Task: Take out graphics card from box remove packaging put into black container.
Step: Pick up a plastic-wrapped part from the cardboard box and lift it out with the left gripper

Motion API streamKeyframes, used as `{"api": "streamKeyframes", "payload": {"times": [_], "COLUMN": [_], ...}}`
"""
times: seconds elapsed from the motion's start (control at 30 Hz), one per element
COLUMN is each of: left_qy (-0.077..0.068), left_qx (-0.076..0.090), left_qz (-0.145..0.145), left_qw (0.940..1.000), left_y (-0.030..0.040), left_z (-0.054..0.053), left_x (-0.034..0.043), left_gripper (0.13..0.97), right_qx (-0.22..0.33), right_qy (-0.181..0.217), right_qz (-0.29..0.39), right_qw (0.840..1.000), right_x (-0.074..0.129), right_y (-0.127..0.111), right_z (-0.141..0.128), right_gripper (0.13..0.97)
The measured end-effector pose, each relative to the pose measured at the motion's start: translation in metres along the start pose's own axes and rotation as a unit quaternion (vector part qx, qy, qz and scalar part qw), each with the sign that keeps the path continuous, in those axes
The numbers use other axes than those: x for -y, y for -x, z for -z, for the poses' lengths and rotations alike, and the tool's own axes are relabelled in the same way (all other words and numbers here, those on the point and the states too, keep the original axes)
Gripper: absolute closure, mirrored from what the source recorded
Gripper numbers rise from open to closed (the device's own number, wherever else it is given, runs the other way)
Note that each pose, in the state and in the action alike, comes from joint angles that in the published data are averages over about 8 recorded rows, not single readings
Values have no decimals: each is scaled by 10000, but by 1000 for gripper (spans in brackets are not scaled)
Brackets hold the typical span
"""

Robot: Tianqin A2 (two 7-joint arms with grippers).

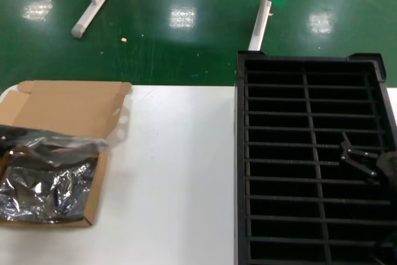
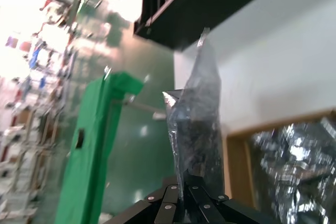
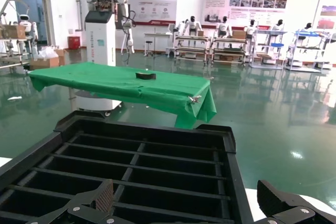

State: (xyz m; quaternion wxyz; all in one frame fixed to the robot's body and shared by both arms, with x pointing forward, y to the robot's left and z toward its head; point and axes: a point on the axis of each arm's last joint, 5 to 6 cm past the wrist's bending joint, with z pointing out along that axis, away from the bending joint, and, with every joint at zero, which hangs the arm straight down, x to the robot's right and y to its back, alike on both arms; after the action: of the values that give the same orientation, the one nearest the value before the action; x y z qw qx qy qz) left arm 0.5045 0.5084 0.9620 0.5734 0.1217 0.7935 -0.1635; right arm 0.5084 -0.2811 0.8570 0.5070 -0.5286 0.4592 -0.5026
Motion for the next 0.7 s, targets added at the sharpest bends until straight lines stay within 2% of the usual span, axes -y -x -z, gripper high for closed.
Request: {"api": "streamKeyframes", "payload": {"times": [0.17,0.27,0.37,0.5,0.7], "left_qy": [-262,-321,-339,-384,-488], "left_qx": [-365,-612,-863,-1187,-1622], "left_qz": [-47,4,146,451,1027], "left_qw": [9990,9976,9956,9912,9802], "left_y": [320,497,643,774,859], "left_z": [62,50,7,-93,-300], "left_x": [183,265,344,491,802], "left_gripper": [955,955,955,955,955], "right_qx": [0,0,0,0,0], "right_qy": [0,0,0,0,0], "right_qz": [0,0,0,0,0], "right_qw": [10000,10000,10000,10000,10000], "right_x": [0,0,0,0,0], "right_y": [0,0,0,0,0], "right_z": [0,0,0,0,0], "right_gripper": [130,130,130,130,130]}}
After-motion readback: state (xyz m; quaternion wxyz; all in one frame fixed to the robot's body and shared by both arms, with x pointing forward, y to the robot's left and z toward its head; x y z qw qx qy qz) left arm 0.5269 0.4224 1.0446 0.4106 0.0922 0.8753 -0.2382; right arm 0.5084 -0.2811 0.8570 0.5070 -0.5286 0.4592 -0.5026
